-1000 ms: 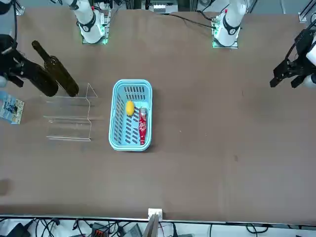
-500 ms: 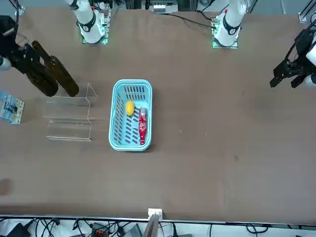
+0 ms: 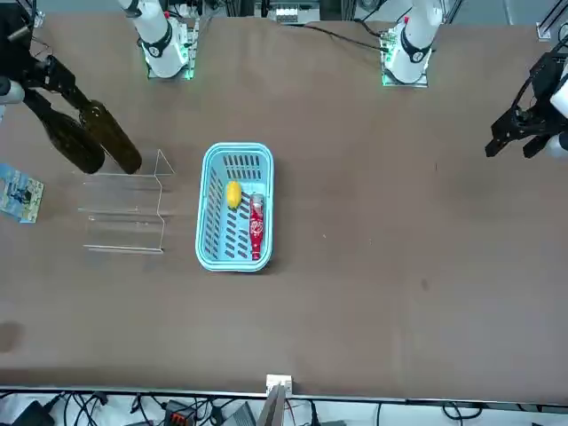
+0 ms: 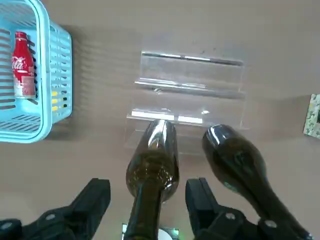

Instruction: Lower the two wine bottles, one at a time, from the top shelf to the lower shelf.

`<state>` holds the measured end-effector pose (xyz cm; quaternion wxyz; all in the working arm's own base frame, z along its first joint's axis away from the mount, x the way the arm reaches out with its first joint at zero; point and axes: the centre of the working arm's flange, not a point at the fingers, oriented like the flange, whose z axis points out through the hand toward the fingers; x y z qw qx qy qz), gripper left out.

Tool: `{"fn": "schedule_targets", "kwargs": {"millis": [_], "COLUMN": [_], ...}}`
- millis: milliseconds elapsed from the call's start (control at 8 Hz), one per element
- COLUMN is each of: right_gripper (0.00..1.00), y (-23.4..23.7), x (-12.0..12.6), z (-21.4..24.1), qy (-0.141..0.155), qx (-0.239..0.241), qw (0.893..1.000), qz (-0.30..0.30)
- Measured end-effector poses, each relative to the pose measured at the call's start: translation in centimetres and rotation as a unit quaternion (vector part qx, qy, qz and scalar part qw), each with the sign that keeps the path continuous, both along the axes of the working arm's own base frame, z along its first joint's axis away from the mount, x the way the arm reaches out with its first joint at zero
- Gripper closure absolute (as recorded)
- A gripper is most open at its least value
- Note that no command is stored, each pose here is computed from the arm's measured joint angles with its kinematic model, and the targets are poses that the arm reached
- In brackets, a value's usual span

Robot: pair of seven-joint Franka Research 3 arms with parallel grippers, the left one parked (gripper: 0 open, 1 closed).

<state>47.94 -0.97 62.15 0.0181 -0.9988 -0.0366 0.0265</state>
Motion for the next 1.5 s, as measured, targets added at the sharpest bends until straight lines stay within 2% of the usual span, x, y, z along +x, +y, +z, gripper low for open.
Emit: {"fn": "schedule_targets", "kwargs": {"millis": [375,1500], "right_gripper": [0.12,0.19], "y": [0.9,1.4], "x": [-1.2,-2.9], "z": [-1.1,-0.4], "qy": [0.016,0.031], "qx": [-0.005,-0.022], "qw": [1.000,0.999], "qz": [-0.012,-0.010]}}
